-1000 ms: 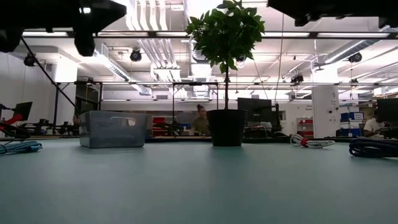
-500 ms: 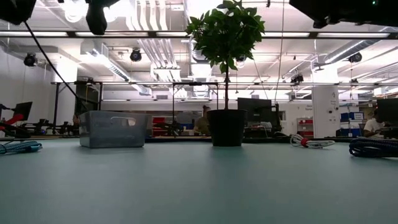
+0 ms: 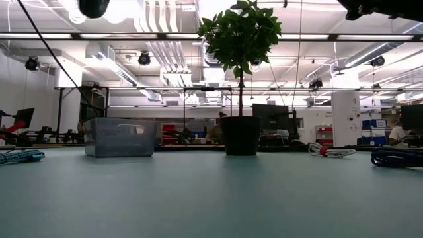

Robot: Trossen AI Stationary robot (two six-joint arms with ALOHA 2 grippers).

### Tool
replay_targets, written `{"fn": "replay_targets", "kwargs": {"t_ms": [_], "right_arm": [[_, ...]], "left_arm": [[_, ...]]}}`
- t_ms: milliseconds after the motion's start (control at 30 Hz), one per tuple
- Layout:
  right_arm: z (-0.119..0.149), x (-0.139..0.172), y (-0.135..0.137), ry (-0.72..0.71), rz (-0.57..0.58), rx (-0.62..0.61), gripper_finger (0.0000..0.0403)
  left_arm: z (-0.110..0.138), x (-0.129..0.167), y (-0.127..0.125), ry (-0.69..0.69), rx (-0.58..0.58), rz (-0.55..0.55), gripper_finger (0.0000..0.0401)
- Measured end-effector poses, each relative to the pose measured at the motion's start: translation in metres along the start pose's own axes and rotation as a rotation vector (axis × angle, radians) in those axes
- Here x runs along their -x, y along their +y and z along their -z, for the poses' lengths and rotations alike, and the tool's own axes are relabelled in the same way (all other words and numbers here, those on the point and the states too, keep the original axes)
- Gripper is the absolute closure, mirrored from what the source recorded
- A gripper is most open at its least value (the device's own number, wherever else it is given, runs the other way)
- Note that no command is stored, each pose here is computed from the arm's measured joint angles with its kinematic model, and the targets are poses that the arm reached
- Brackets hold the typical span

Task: Pick and place USB-C Cables
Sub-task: Put the blue charger cable into the gray bin

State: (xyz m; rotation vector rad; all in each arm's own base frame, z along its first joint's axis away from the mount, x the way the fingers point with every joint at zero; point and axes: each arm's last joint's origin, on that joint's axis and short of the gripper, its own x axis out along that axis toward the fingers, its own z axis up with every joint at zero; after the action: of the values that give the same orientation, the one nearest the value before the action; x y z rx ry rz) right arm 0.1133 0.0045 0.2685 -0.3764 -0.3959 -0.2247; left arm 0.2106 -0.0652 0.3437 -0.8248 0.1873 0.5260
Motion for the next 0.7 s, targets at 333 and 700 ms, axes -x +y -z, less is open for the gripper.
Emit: {"fn": "replay_targets", "kwargs": {"t_ms": [333,700], "right_arm": [[0.001,0.000,0.000,0.007,-0.003,0.000,0.0360],[0.003,0.000,0.001,0.032,-0.007,0.030,0.0360]], "left_arm": [[0.066,-0.031,0.015,0.775,0.211,-0.625,0.0382],[0.092,-0.037,0.051,0.811,0.262,-0.861,0.0377]]}}
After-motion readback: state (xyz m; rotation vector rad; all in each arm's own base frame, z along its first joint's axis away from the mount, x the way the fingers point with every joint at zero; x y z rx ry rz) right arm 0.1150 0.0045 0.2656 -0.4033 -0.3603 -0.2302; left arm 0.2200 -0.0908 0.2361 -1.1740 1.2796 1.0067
